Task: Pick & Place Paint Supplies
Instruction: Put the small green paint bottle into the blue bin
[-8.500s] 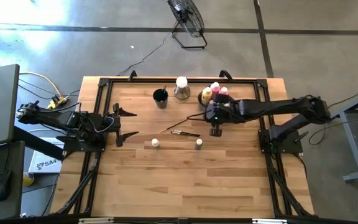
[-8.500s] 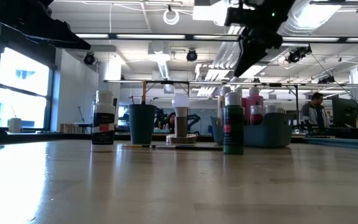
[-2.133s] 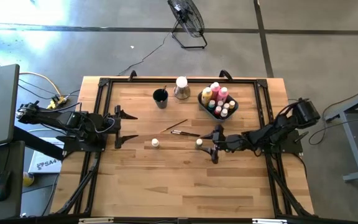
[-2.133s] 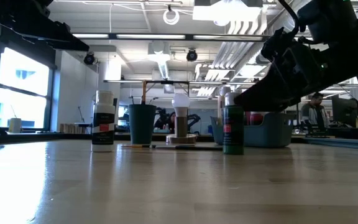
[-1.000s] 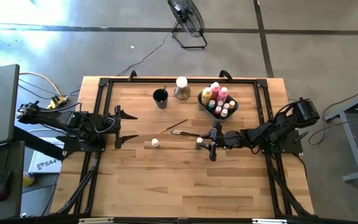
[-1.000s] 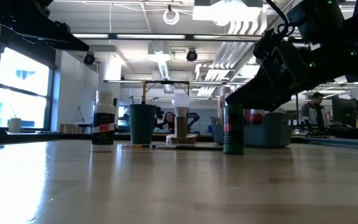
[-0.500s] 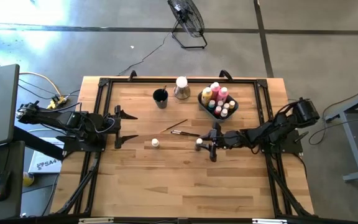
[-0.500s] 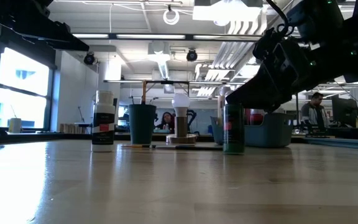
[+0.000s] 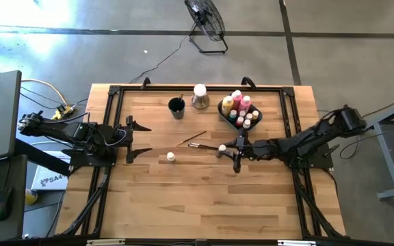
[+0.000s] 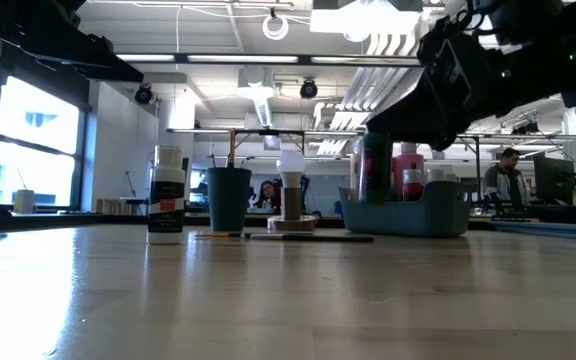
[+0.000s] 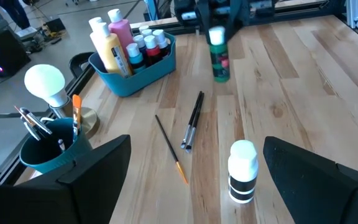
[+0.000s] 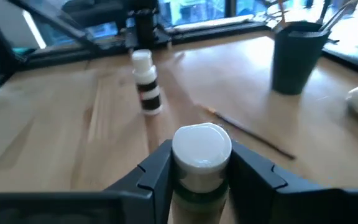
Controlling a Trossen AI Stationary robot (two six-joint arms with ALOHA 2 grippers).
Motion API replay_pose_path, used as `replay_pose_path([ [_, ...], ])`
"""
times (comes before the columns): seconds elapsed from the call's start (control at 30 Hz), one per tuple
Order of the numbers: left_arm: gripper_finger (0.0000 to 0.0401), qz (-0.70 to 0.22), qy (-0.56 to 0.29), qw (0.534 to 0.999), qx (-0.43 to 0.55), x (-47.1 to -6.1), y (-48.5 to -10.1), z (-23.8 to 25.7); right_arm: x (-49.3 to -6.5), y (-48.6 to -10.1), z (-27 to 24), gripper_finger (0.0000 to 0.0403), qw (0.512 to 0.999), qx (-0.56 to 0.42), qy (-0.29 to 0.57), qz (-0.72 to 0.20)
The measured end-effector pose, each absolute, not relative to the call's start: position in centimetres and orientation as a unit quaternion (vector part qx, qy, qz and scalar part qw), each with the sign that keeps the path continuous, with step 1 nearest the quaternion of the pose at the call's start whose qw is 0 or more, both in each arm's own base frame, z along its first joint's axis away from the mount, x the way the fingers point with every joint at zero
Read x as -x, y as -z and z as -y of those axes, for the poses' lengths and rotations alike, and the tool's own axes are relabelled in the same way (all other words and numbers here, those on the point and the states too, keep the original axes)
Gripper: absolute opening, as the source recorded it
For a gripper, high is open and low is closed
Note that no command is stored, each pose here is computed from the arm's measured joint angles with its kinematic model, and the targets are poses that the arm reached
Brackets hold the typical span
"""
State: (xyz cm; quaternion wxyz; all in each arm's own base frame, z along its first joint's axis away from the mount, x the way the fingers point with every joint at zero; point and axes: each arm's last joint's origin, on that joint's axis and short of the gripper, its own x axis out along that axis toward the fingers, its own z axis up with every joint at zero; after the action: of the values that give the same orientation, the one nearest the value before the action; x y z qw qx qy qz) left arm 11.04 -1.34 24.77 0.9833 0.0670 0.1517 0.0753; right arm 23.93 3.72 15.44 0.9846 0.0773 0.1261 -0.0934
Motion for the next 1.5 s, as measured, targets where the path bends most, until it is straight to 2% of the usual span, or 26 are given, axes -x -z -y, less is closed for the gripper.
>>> replay_pose_path([
  [0.33, 0.0361, -0.152, -0.076, 0.983, -0.065, -11.0, -24.8, 1.3, -20.7, -19.3, -2.6, 0.0123, 0.976, -0.052, 0.181, -0.111],
  [0.63, 0.0361, -0.153, -0.076, 0.983, -0.064, -11.0, -24.7, 1.3, -17.8, -21.3, -1.6, 0.0119, 0.96, -0.037, 0.259, -0.1],
  [0.9, 0.0361, -0.154, -0.076, 0.983, -0.064, -11.0, -24.7, 1.3, -15.9, -22.0, -1.0, 0.0116, 0.94, -0.04, 0.327, -0.09],
  [1.5, 0.0361, -0.155, -0.076, 0.983, -0.064, -11.0, -24.7, 1.3, -14.3, -21.7, -0.3, 0.0117, 0.907, -0.02, 0.407, -0.106],
])
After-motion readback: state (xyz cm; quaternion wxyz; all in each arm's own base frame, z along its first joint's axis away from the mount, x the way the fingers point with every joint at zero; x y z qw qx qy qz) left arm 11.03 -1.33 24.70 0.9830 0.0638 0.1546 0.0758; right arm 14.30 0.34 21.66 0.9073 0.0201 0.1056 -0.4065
